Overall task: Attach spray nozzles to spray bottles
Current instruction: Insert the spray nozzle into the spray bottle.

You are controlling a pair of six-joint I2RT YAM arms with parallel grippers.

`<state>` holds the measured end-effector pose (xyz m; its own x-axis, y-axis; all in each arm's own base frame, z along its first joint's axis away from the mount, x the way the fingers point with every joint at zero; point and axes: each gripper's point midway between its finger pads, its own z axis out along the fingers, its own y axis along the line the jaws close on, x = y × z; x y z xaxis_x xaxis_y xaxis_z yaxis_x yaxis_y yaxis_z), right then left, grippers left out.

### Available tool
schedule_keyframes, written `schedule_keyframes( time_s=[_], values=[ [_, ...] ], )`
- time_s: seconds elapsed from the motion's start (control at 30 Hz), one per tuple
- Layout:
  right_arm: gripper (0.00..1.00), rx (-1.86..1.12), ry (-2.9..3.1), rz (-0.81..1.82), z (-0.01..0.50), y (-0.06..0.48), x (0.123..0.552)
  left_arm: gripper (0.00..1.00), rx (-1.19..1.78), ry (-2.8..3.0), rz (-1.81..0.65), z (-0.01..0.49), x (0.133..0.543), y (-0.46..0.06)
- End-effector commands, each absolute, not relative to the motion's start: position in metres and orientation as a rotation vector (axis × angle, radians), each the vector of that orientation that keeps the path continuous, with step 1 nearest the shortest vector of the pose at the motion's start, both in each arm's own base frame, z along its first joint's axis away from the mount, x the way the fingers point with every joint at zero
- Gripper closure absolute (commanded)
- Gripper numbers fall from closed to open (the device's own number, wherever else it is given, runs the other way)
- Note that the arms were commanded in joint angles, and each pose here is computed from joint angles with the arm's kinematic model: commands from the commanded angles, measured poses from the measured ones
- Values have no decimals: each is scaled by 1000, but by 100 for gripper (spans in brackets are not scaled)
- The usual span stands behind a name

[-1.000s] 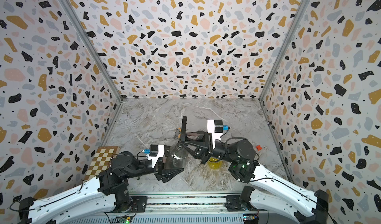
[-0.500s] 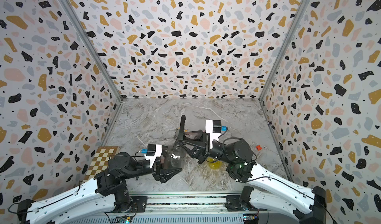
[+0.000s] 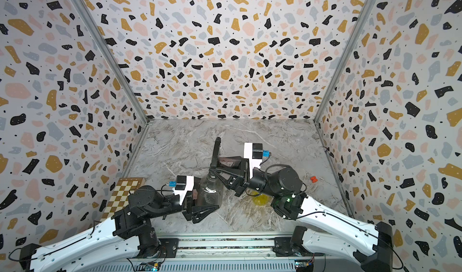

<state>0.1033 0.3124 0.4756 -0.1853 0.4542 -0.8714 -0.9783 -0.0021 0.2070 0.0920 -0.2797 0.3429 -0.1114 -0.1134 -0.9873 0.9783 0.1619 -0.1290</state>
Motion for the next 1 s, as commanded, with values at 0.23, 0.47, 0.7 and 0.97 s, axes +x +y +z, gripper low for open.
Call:
schedule_keyframes(
  time_s=[0.23,0.47,0.7,0.97],
  values=[
    [73,-856,1026,1486,461,326,79,100,847,1097,-1221,415,87,-261],
    [69,-843,1070,1472,451,326,83,100,844,1057,-1209,426,81,-251],
    [51,-876,1079,1460,452,323,76,100,904,1073,-1172,422,77,-250],
    [35,-988,1100,1423,449,312,58,100,937,1094,-1134,414,75,-246]
  ],
)
